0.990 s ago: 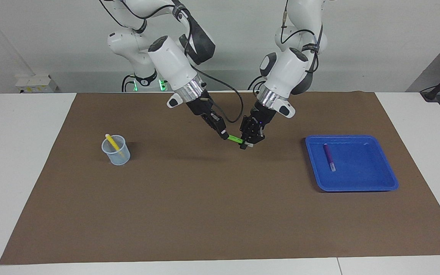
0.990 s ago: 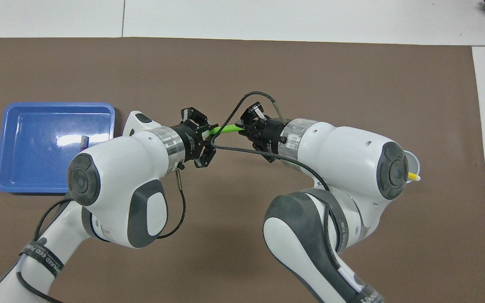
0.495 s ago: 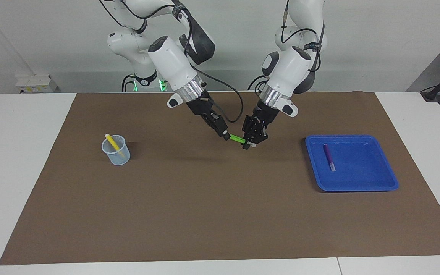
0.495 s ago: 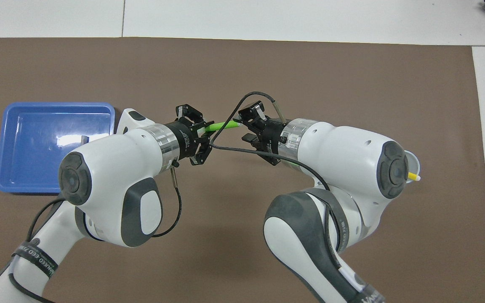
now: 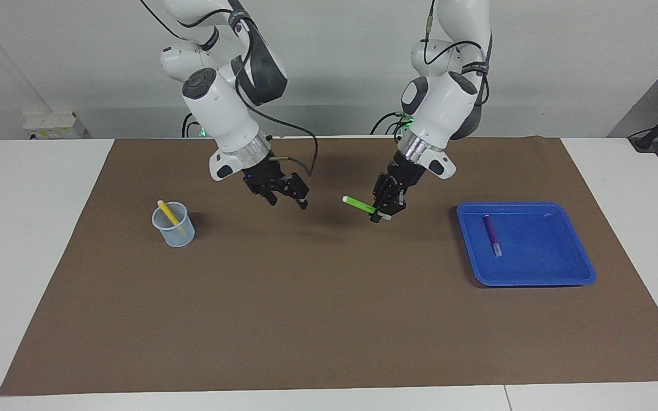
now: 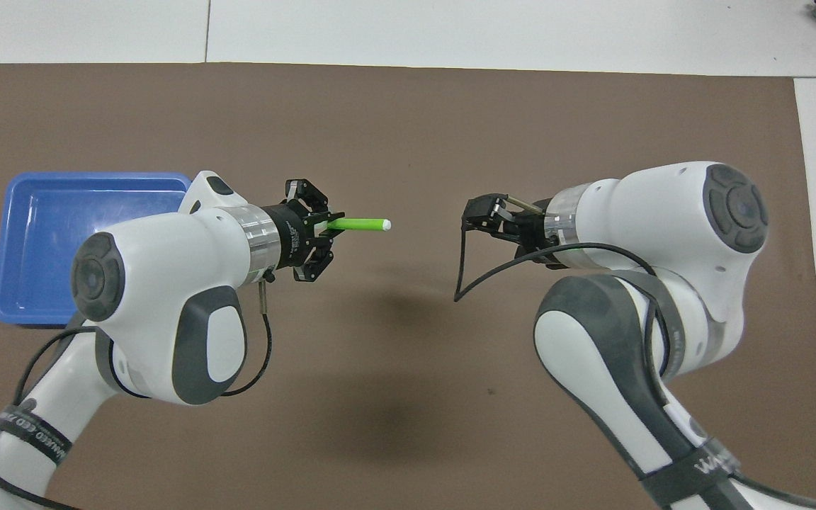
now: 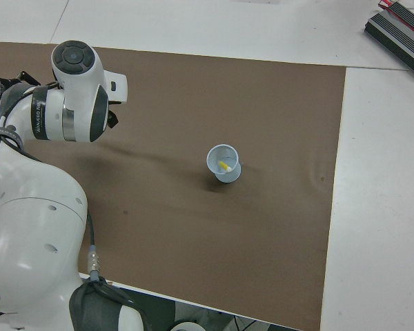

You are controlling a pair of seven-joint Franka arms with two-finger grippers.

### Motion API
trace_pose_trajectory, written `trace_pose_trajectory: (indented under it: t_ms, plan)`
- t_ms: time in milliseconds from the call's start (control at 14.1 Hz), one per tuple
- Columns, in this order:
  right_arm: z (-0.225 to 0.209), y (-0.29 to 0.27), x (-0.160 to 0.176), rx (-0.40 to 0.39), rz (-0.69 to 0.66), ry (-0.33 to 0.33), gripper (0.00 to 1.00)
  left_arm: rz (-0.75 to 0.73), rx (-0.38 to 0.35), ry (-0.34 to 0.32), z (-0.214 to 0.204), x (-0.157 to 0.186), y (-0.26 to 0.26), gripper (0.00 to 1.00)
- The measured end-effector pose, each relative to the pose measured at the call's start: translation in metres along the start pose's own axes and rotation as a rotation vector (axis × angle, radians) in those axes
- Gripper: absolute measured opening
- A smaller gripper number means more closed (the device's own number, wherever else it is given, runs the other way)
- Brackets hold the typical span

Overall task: Right arm passes pens to left for tray arrangement
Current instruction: 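Lower the green pen into the blue tray and open the left gripper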

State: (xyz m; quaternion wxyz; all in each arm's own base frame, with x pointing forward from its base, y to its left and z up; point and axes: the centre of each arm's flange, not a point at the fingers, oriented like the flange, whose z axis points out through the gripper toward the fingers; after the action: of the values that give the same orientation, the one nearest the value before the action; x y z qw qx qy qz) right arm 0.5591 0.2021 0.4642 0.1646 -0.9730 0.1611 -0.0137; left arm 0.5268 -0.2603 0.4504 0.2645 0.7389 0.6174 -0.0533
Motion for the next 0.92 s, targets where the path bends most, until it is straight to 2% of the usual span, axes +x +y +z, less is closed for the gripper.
trace_pose_trajectory:
  t_ms: [283, 495, 707, 919]
  plan:
    - [-0.005, 0.03, 0.003, -0.195, -0.307, -0.044, 1.0, 0.274, 0.143, -0.028, -0.03, 0.058, 0.005, 0.18]
    - [-0.013, 0.055, 0.008, -0.298, -0.579, -0.113, 1.0, 0.487, 0.209, -0.076, -0.048, 0.093, 0.003, 0.18]
    - [-0.025, 0.099, 0.027, -0.325, -0.792, -0.182, 1.0, 0.726, 0.275, -0.127, -0.068, 0.142, -0.005, 0.18]
    - [-0.027, 0.151, 0.041, -0.336, -0.954, -0.245, 1.0, 0.904, 0.364, -0.11, -0.084, 0.186, -0.014, 0.18]
